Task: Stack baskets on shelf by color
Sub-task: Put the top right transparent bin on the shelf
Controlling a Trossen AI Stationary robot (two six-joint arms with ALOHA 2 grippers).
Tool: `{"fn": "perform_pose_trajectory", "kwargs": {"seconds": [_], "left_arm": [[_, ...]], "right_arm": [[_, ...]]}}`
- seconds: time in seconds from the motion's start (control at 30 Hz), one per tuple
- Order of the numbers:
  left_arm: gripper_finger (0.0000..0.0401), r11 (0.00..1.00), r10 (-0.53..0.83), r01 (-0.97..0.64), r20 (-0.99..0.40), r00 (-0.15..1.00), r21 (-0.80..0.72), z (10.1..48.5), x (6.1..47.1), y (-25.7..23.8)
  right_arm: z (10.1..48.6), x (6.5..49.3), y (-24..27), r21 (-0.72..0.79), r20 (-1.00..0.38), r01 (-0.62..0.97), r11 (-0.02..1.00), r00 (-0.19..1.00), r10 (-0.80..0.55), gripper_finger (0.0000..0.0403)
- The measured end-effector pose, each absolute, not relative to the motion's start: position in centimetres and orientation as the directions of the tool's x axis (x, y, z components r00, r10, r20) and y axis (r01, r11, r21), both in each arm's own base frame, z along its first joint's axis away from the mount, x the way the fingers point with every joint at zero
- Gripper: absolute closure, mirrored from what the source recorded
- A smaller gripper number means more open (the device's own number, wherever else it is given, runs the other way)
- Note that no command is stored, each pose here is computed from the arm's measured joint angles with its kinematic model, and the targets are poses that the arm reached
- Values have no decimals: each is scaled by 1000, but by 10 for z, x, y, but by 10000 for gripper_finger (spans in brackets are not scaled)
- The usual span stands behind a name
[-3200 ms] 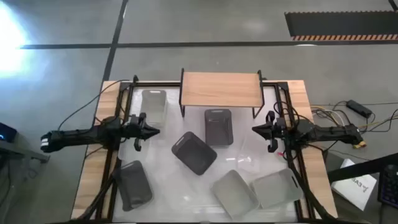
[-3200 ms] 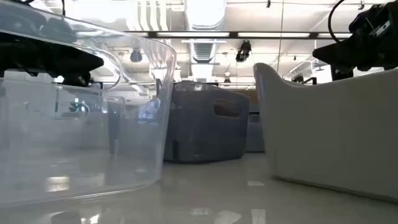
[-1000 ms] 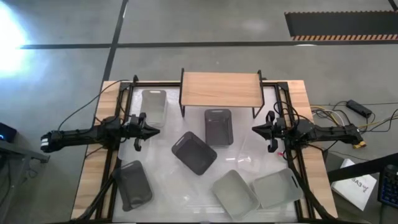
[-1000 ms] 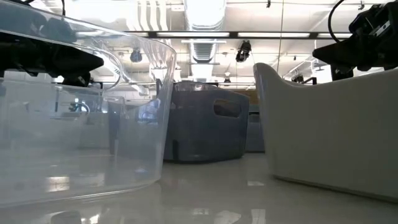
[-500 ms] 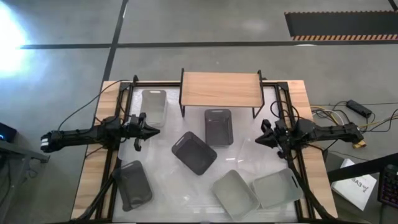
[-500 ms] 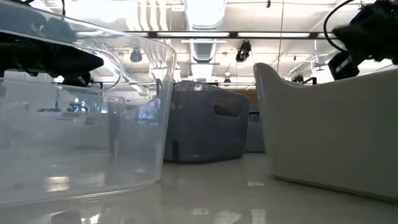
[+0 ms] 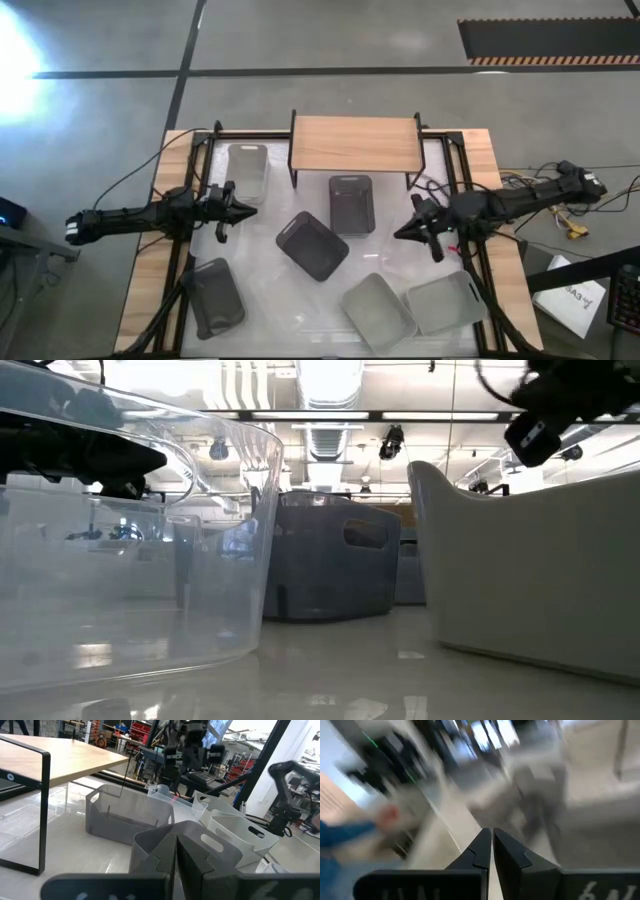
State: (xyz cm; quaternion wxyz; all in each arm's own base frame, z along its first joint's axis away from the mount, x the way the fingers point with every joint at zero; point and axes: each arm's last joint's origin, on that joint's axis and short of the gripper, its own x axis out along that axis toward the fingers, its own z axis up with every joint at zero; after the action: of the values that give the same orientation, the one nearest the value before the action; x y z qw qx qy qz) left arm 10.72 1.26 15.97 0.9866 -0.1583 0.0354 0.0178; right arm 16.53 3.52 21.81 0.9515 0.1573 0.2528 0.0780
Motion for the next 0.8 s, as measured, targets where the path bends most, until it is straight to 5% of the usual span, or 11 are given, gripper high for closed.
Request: {"fn": "perform_pose_trajectory", "kwargs": {"seconds": [0.27, 0.43, 0.8], "left_arm": [[401, 949, 23, -46, -75, 997, -311, 160, 107, 13], [401, 949, 23, -46, -76, 997, -311, 160, 107, 13], [401, 949, 24, -46, -75, 997, -311, 160, 107, 13]], "right_arm": [[235, 209, 43, 147, -934, 124, 981, 345, 97, 388], [246, 246, 52, 96, -989, 165, 982, 127, 76, 341], [270, 269, 81, -2, -999, 175, 984, -38, 4, 185]]}}
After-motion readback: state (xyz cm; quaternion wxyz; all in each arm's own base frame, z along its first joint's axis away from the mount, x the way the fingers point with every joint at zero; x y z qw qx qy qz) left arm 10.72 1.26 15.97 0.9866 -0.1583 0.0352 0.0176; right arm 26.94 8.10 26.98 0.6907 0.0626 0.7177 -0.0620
